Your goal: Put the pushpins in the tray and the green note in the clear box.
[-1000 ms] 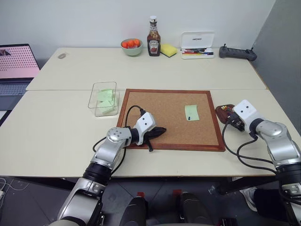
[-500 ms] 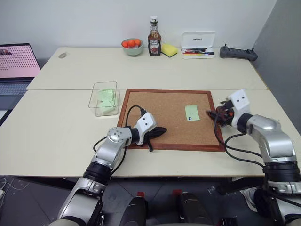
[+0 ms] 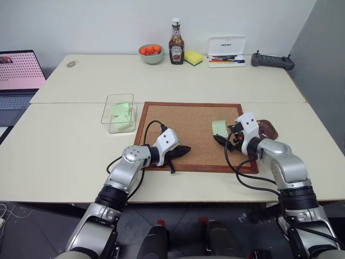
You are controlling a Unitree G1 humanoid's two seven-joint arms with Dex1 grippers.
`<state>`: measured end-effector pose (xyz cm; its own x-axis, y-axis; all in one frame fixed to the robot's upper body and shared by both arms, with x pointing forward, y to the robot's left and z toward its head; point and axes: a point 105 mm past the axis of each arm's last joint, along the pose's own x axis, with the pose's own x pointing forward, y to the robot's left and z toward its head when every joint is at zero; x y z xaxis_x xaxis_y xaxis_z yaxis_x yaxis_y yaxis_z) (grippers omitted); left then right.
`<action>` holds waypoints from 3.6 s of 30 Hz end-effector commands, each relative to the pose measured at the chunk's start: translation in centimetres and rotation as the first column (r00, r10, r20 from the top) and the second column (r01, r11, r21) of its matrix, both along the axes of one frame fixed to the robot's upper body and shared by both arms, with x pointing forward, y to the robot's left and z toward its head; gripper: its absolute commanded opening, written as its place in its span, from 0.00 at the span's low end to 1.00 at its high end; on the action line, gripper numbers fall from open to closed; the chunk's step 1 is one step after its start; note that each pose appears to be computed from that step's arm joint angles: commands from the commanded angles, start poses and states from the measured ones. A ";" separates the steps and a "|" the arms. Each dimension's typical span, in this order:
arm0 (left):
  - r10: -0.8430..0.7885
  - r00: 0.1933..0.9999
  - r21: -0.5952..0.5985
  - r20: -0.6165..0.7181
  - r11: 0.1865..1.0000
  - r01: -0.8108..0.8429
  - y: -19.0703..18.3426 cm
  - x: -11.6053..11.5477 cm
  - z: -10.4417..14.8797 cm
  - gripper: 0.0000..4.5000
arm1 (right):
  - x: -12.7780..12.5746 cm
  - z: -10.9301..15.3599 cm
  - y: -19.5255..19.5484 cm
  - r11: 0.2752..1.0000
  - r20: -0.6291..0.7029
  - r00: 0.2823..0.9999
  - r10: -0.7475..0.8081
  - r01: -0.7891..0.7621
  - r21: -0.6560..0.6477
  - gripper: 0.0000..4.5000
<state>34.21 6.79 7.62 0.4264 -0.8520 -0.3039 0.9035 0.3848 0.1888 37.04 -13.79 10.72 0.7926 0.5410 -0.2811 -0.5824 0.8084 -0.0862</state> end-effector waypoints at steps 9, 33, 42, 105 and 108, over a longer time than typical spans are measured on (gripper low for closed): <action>0.004 0.999 0.052 -0.042 0.999 -0.002 0.4 -0.4 -1.7 0.00 | 0.6 1.0 1.0 1.000 0.049 0.999 0.019 -0.019 0.005 0.31; 0.008 0.999 0.044 -0.043 0.999 -0.006 0.1 -0.3 -1.8 0.00 | -0.7 5.1 3.2 0.985 0.173 0.970 0.170 -0.172 -0.007 0.01; 0.045 0.999 -0.024 -0.018 0.999 -0.046 -0.2 0.4 -0.4 0.00 | -1.2 6.3 3.1 0.974 0.220 0.949 0.225 -0.210 -0.089 0.01; -0.004 0.766 -0.589 -0.642 0.643 -0.490 -5.0 5.8 10.3 0.74 | -3.5 9.5 5.9 0.890 0.432 0.786 0.443 -0.326 -0.319 0.00; -0.005 0.764 -0.589 -0.645 0.640 -0.493 -4.8 5.8 10.1 0.62 | -3.4 9.6 5.9 0.891 0.434 0.785 0.442 -0.326 -0.317 0.00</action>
<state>40.09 1.96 16.31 0.6296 -0.7765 0.0266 0.5398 0.4125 -0.7338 33.95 -8.19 18.72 0.6006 0.7925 -0.1061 -0.7029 0.4600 -0.5425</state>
